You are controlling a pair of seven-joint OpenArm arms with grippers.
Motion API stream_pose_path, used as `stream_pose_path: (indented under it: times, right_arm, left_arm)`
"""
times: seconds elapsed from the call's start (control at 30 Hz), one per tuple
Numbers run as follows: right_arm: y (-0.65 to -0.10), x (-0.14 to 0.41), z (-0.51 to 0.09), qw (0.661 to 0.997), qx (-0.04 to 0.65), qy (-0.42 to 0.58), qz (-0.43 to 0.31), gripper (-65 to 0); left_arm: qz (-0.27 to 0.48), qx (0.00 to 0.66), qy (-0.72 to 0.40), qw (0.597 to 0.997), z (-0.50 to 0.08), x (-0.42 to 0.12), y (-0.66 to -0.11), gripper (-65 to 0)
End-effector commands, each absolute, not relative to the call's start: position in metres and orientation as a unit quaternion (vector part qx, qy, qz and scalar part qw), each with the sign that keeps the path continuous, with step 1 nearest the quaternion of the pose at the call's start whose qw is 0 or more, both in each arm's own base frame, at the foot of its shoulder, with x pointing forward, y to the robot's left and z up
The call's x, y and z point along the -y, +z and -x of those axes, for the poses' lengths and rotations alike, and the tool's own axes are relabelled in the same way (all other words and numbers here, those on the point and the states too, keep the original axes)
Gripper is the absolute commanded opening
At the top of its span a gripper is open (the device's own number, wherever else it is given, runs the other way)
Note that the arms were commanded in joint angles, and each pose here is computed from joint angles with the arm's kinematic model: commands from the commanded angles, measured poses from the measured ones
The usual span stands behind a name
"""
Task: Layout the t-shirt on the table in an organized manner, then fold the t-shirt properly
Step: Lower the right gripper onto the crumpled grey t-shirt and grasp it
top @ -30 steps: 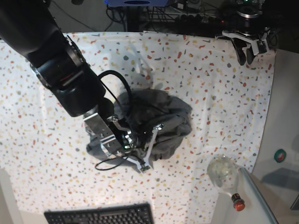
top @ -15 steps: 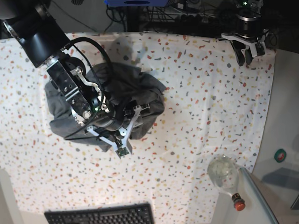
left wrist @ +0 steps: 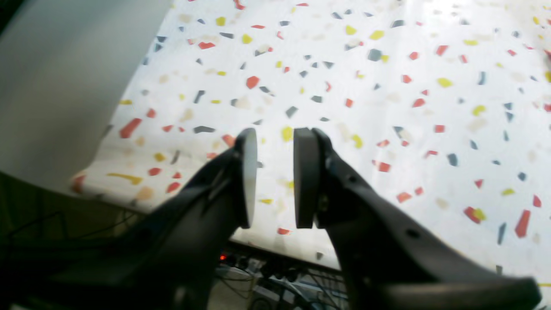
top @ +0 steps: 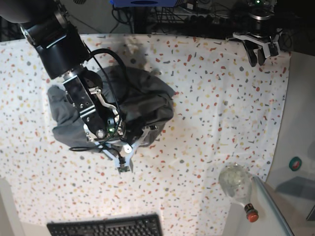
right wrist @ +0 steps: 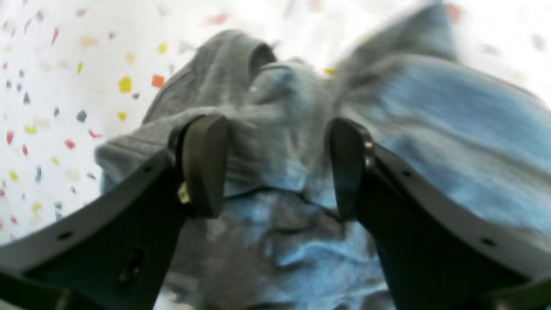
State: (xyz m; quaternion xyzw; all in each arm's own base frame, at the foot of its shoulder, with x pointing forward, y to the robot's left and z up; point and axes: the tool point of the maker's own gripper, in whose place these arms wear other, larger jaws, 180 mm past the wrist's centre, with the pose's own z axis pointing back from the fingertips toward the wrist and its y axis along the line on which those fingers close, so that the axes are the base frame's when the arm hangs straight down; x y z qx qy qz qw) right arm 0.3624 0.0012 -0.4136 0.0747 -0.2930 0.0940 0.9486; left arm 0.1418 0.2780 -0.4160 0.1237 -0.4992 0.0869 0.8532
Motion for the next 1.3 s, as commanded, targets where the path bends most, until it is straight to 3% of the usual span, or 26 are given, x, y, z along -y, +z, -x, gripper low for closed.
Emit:
stream_pose_path:
  times: [0.0, 0.1, 0.37, 0.67, 1.07, 1.13, 1.2, 1.23, 1.27]
  right_arm:
    - [-0.381, -0.011, -0.382, 0.932, 0.342, 0.091, -0.081, -29.0]
    - [-0.374, -0.001, -0.383, 0.932, 0.350, 0.076, -0.056, -29.0]
    - [-0.421, 0.033, -0.381, 0.951, 0.305, 0.034, -0.021, -29.0]
    - [-0.404, 0.001, -0.375, 0.945, 0.318, 0.039, -0.059, -28.8]
    - [-0.425, -0.002, -0.376, 0.952, 0.301, 0.038, -0.050, -29.7]
    - [-0.425, -0.002, -0.376, 0.951, 0.303, 0.039, -0.051, -35.7]
    - [-0.422, -0.003, -0.376, 0.950, 0.306, 0.039, -0.053, -52.2]
    - [-0.417, -0.005, -0.378, 0.947, 0.313, 0.039, -0.057, -64.8]
    - [-0.413, -0.006, -0.378, 0.945, 0.318, 0.038, -0.061, -65.0]
  left_arm:
    - [-0.131, 0.506, 0.082, 0.848, -0.141, -0.283, -0.411, -50.5]
    - [-0.132, 0.502, 0.083, 0.851, -0.140, -0.284, -0.415, -50.5]
    - [-0.132, 0.501, 0.084, 0.851, -0.140, -0.285, -0.415, -50.5]
    - [-0.132, 0.506, 0.085, 0.848, -0.144, -0.285, -0.414, -50.5]
    - [-0.131, 0.505, 0.085, 0.849, -0.144, -0.284, -0.415, -50.5]
    - [-0.131, 0.504, 0.085, 0.850, -0.143, -0.284, -0.415, -50.5]
    - [-0.131, 0.503, 0.084, 0.850, -0.142, -0.284, -0.416, -50.7]
    - [-0.131, 0.503, 0.084, 0.850, -0.142, -0.284, -0.416, -50.7]
    - [-0.131, 0.503, 0.084, 0.850, -0.142, -0.284, -0.416, -50.7]
